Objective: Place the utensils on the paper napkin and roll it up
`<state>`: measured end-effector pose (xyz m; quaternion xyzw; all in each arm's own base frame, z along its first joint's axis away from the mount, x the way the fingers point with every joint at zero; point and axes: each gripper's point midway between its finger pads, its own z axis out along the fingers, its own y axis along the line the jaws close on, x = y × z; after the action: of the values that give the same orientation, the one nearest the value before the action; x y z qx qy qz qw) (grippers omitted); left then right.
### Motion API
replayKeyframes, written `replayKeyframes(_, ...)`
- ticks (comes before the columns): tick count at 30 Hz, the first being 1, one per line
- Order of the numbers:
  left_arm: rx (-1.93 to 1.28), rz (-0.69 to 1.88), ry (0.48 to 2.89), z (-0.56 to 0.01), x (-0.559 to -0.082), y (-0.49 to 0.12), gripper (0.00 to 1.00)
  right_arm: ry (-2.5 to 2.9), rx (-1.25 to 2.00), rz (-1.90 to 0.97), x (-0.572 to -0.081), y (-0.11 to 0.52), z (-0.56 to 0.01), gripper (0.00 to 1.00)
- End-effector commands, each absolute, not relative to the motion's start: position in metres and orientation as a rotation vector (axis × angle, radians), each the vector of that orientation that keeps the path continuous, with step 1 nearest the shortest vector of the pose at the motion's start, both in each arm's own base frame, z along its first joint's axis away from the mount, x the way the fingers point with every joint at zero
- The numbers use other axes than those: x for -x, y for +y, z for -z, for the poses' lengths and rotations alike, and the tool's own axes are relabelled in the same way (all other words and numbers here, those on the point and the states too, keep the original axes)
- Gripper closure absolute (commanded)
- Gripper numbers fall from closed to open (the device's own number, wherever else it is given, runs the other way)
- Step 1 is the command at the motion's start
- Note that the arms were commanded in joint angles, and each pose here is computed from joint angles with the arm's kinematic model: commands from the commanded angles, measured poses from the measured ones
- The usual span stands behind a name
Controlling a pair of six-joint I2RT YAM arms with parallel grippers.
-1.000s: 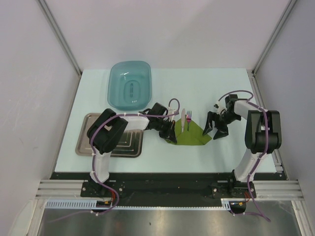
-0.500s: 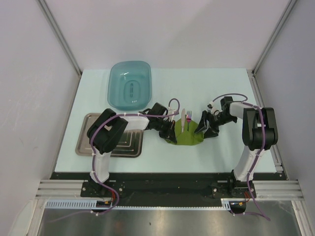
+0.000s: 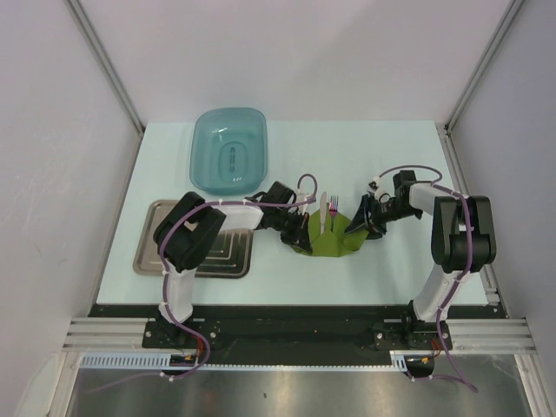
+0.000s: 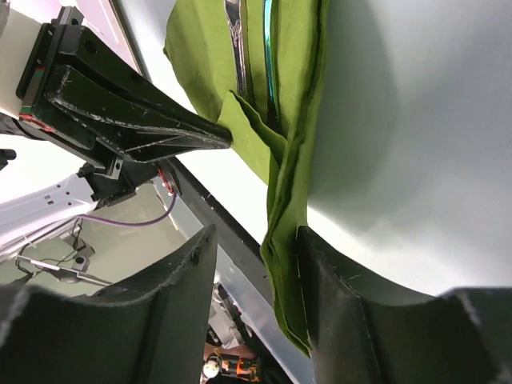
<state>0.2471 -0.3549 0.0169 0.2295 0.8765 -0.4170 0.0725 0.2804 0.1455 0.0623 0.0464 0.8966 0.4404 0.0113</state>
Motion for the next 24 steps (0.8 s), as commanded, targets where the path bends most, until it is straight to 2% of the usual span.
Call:
replayKeyframes(1,-0.663,1.172,2.661,-0.002,-0.255,-0.347,1.0,2.76,-0.152,-1.404,-0.282,0.148,-0.072,0.5)
replayKeyframes(4,-0.666,1.166,2.654,-0.004,-0.256,-0.347,1.0,2.79,-0.141,-1.365,-0.281,0.144,-0.069,0.56)
replayKeyframes(9,-0.661,1.164,2.66,-0.002,-0.255,-0.346,1.0,2.839,-0.101,-1.342,-0.266,0.145,-0.072,0.6)
replayKeyframes(21,-0.668,1.16,2.651,-0.004,-0.256,-0.346,1.0,2.829,0.066,-1.337,-0.272,0.178,-0.072,0.61)
replayKeyframes(24,-0.669,1.16,2.649,-0.004,-0.256,-0.346,1.0,2.831,0.126,-1.314,-0.275,0.189,-0.069,0.68)
